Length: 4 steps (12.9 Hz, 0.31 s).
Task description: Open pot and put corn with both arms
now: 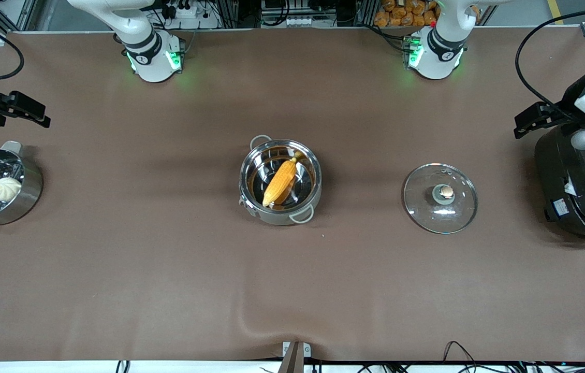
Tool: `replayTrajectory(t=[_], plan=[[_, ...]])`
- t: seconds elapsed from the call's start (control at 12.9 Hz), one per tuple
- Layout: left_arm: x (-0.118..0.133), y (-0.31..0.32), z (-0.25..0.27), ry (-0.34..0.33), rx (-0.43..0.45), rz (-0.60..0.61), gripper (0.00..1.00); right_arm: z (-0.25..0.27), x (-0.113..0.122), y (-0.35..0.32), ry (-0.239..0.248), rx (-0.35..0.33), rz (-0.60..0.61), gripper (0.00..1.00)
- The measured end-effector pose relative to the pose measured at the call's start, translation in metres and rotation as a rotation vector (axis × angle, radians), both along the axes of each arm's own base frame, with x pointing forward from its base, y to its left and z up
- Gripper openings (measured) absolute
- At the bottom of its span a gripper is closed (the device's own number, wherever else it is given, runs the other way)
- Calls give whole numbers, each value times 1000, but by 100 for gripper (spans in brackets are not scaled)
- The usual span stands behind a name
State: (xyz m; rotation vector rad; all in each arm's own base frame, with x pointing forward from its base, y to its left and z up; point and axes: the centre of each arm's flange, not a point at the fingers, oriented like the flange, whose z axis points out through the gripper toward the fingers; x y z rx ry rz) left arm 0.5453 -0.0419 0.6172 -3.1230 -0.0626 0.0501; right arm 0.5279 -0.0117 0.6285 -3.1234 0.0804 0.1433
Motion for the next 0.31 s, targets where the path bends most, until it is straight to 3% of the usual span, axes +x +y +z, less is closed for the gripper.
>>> replayTrajectory(t=[0.31], plan=[[0,1,0,-1,0,1,100,0,0,0,3,0,0,100]])
